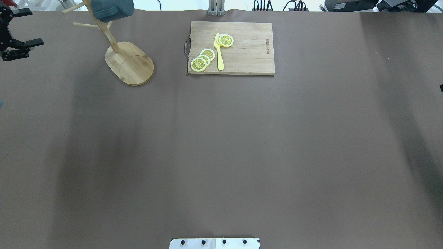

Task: Hang cup on storage rack

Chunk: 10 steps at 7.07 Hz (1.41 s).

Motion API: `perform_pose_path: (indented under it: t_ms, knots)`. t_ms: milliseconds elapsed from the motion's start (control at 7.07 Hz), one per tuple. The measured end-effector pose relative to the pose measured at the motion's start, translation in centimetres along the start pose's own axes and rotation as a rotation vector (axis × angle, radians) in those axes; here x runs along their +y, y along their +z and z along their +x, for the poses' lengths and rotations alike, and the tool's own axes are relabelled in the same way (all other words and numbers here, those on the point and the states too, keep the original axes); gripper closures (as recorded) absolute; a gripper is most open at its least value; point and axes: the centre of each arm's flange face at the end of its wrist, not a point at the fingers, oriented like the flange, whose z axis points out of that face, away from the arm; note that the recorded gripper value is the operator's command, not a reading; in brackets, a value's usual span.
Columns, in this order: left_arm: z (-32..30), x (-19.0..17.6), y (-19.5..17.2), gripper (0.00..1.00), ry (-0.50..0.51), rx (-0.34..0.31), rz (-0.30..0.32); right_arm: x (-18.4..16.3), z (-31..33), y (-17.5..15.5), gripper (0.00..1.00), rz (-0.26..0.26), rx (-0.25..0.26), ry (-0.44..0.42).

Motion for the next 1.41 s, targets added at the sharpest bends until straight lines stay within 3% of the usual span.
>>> perform_pose_path:
  t_ms: [283,424,707,990,1415]
  knots:
    - [-0.9,-4.0,-5.8,0.03,0.349,-0.243,-0.027,-0.1,0.0,-0.6,0.0,0.014,0.003,-0.003]
    - [-1.5,-5.2,-8.0,0.03,0.468,-0.319,-0.037,-0.3,0.0,-0.9,0.0,0.022,0.005,-0.004]
    - [-1.8,-6.6,-10.1,0.03,0.573,-0.374,-0.023,-0.4,0.1,-1.3,0.0,0.031,0.007,-0.004]
    - [-1.3,-8.1,-11.3,0.03,0.692,-0.401,0.034,-0.4,0.2,-1.4,0.0,0.034,0.011,-0.005]
    - [-1.5,-11.7,-13.8,0.03,0.975,-0.567,0.089,-0.6,0.6,-1.9,0.0,0.048,0.033,-0.007]
